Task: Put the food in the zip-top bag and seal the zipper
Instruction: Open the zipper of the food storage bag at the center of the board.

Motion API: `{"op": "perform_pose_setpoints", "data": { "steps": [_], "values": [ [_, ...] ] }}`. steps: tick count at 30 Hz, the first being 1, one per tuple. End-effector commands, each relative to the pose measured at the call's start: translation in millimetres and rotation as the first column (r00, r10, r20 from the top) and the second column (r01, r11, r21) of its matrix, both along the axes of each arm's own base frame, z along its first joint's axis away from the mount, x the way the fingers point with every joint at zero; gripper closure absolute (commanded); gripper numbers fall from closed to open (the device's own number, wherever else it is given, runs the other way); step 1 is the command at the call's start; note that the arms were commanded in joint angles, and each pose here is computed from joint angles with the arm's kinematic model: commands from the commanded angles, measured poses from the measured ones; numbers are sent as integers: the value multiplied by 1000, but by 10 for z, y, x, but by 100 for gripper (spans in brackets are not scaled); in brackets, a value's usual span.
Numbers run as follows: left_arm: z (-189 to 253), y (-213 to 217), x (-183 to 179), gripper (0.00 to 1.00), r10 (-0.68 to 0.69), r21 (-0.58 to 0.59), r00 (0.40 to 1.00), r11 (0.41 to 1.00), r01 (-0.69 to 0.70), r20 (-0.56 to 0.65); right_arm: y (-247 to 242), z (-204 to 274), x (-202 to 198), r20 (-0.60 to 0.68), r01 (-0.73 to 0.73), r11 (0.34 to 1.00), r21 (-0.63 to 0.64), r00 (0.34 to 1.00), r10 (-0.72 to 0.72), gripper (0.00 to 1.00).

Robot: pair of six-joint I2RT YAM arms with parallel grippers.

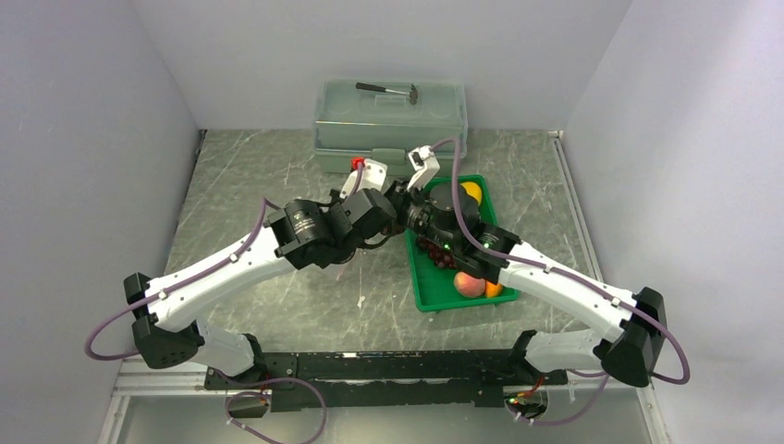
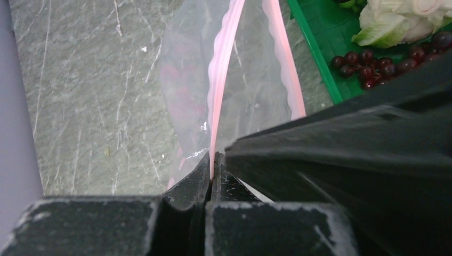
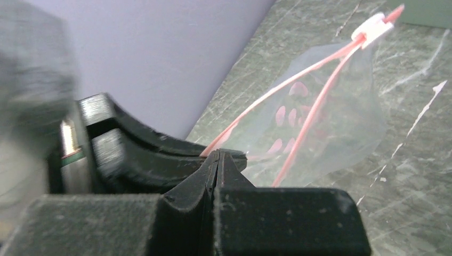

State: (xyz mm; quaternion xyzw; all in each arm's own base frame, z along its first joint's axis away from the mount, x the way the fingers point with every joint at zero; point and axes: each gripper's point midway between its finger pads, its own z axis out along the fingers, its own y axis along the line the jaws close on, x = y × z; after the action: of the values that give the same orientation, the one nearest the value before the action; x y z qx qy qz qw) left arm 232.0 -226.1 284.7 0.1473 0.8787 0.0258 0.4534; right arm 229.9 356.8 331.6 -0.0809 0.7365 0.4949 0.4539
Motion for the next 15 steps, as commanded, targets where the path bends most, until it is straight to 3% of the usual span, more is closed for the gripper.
{"op": "perform_pose_setpoints", "data": {
  "steps": [1, 15],
  "values": [
    [161, -31, 0, 100, 39, -34, 998, 999, -38, 46, 54, 38, 90, -35, 40, 999, 15, 999, -39, 100],
    [200, -72, -46, 100, 45, -29, 996, 999, -43, 72, -33, -735, 118, -157, 108, 989, -106, 980, -124, 100]
  ]
}}
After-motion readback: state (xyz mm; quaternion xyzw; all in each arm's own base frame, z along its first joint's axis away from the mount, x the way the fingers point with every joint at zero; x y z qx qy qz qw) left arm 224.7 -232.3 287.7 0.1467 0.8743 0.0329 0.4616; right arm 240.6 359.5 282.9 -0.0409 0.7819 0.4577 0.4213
